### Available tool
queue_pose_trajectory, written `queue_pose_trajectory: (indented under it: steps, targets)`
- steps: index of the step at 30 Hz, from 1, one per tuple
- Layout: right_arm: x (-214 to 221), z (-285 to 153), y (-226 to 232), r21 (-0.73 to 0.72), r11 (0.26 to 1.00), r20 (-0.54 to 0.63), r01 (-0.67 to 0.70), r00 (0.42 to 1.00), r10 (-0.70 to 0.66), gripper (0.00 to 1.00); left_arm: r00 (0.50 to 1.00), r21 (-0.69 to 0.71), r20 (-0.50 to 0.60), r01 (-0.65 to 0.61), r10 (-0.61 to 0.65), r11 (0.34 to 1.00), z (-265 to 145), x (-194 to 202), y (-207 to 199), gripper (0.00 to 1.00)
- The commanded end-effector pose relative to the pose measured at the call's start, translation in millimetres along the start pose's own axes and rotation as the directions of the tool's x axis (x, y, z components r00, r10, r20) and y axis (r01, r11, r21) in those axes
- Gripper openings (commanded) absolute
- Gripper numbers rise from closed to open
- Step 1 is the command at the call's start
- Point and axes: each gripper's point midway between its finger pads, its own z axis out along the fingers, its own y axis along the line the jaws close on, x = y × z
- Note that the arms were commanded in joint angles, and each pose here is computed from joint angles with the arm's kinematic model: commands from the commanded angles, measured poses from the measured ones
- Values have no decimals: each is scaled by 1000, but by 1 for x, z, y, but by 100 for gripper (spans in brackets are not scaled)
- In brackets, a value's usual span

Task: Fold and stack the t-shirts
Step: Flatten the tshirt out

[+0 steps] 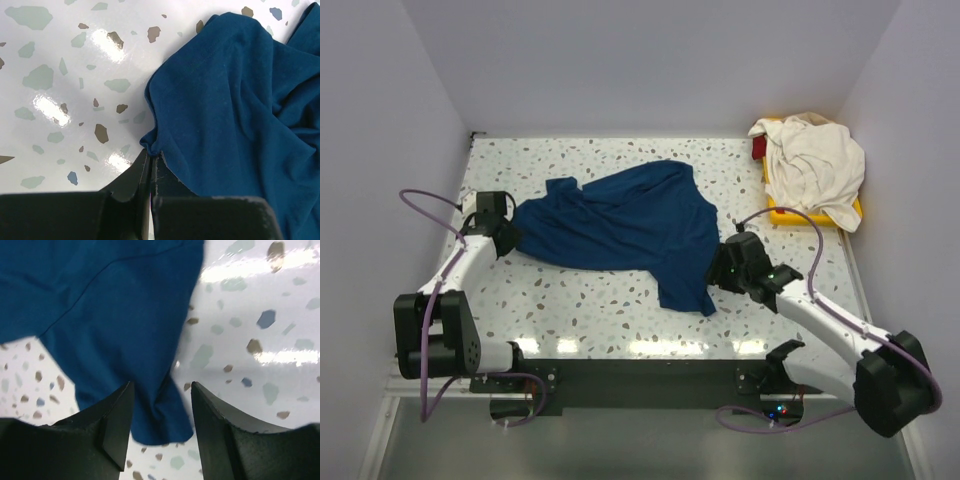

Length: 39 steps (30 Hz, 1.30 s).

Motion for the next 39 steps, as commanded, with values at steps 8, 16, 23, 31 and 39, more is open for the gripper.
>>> queue_pose_trajectory:
  steps: [8, 16, 23, 31, 39]
  targets:
    - [-69, 46, -5, 0, 989, 123, -146, 982, 145, 44, 999, 56, 32, -16, 14, 998, -8, -15, -13, 0]
    - [-97, 76, -15, 46, 978, 159, -202, 968, 193, 36, 999, 67, 33, -22, 20, 998, -10, -15, -13, 0]
    - [-92, 99, -23, 101, 978, 126, -183, 977, 170, 33, 999, 70, 30, -23, 20, 997, -10, -13, -13, 0]
    - [-94, 90, -40, 178, 969, 166, -172, 976, 142, 43, 999, 74, 27, -24, 22, 997, -11, -12, -12, 0]
    - [-110, 74, -33, 153, 975, 213, -161, 969, 126, 44, 999, 71, 32, -27, 25, 997, -12, -13, -11, 0]
